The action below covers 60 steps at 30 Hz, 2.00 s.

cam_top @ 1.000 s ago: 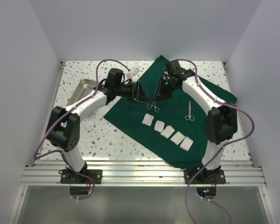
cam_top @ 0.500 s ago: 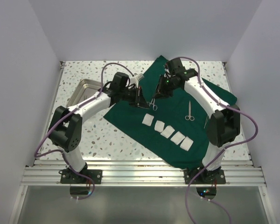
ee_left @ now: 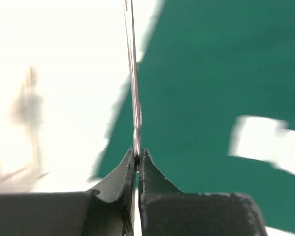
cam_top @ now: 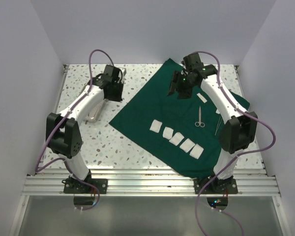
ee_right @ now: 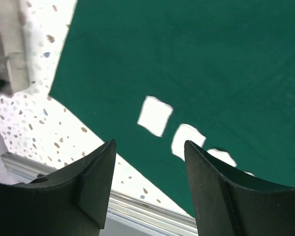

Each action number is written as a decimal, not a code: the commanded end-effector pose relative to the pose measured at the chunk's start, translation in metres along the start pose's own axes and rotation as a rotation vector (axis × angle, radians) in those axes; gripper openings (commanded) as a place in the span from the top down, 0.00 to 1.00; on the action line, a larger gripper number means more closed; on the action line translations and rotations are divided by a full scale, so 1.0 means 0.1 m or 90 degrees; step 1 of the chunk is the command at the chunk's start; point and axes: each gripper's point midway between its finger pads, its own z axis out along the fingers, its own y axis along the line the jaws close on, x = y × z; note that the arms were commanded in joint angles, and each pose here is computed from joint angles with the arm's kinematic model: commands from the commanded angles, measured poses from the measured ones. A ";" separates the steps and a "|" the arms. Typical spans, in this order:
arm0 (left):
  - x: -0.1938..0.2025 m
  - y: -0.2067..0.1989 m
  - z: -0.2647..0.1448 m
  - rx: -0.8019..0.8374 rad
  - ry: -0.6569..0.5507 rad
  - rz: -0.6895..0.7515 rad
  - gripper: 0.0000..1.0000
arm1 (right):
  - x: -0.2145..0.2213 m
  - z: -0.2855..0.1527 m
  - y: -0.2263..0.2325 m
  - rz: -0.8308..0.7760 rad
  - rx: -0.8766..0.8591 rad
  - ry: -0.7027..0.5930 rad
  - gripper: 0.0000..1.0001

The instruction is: Prepare the surgical pack

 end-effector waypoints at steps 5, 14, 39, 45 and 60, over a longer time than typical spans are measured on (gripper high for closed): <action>0.43 1.61 -0.40 -0.395 0.116 0.082 1.00 | 0.07 0.01 -0.47 0.012 0.058 0.030 0.38; 0.55 1.93 -0.01 -0.447 0.155 0.049 1.00 | 0.13 0.16 -0.69 0.023 0.081 0.060 0.37; 0.44 1.68 -0.02 -0.343 0.124 -0.014 0.52 | -0.12 0.62 -1.78 0.063 0.290 0.069 0.51; 0.17 1.29 -0.12 -0.219 0.059 -0.058 0.52 | -0.11 0.62 -2.21 0.061 0.347 0.087 0.51; -0.32 0.60 -0.22 0.018 -0.061 -0.106 0.49 | 0.11 0.85 -2.31 0.075 0.309 0.130 0.46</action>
